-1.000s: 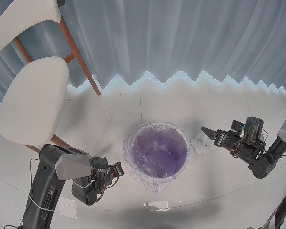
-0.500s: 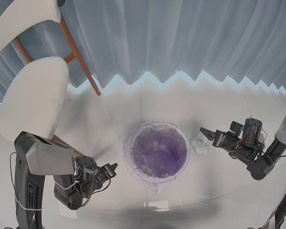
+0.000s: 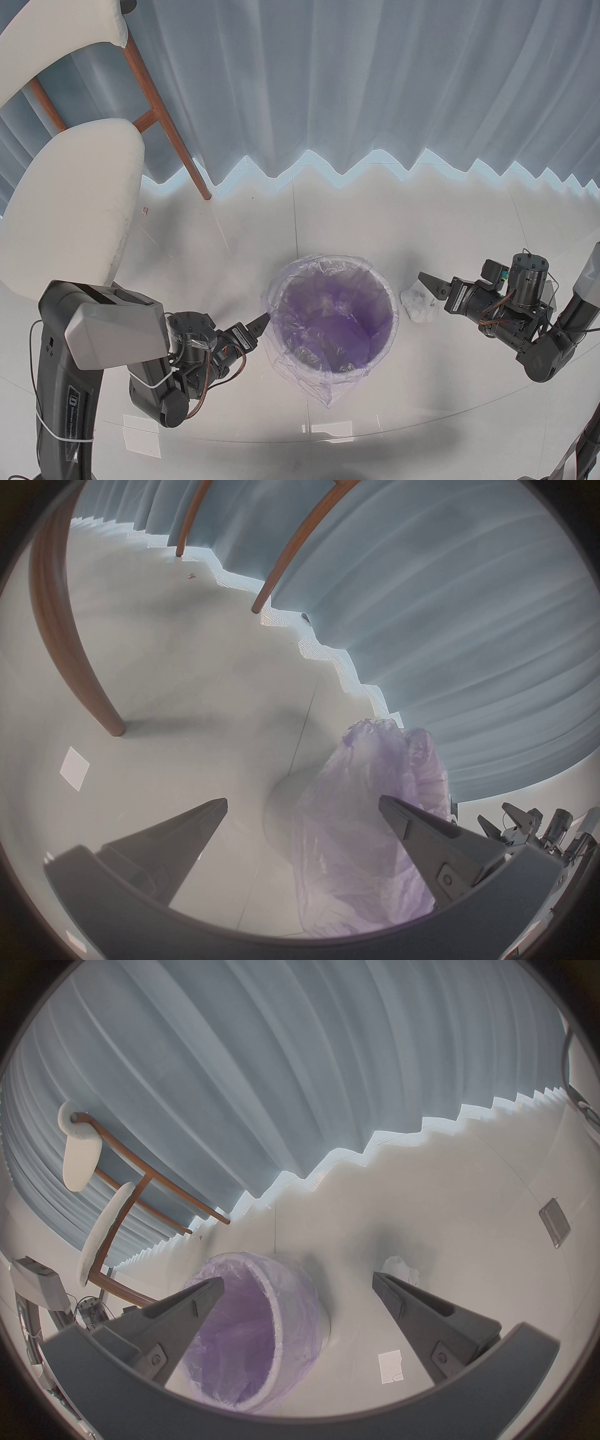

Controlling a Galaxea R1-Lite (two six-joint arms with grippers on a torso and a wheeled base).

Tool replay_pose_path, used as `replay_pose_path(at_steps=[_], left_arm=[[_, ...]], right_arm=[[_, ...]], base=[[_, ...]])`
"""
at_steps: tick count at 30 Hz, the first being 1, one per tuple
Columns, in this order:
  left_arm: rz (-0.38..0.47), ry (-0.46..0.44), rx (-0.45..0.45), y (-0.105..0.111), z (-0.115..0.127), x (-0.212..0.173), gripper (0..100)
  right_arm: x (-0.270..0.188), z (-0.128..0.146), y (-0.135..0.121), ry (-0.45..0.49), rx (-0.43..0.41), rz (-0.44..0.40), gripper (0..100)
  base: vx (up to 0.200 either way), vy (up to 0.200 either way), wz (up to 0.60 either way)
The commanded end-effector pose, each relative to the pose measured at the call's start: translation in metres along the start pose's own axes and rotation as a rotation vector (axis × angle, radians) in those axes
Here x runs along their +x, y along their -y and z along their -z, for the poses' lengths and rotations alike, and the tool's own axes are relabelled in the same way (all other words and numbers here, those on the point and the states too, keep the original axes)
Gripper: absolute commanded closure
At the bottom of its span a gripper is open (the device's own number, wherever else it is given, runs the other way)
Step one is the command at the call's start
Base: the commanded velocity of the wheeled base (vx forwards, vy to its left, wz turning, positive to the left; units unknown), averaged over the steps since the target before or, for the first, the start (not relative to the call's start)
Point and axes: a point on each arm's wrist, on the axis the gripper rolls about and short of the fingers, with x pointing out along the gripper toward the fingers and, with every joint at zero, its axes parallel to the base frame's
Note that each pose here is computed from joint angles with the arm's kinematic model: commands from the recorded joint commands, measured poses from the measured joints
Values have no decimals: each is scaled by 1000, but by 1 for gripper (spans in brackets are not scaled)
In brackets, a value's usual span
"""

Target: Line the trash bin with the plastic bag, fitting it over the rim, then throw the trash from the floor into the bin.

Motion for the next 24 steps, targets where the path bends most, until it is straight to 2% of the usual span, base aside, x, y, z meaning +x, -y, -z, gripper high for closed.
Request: replay_pose_path(at_steps=[1, 16, 24], left_arm=[[-5, -7, 1, -6, 8, 10, 0], [16, -12, 6, -5, 20, 25, 0], [19, -11, 25, -14, 30, 41, 0]], right_arm=[[0, 1, 1, -5, 3, 2, 0], [0, 2, 1, -6, 4, 3, 0], [-2, 5, 1, -16, 5, 7, 0]], base=[[0, 0, 0], [0, 0, 0], [0, 0, 0]])
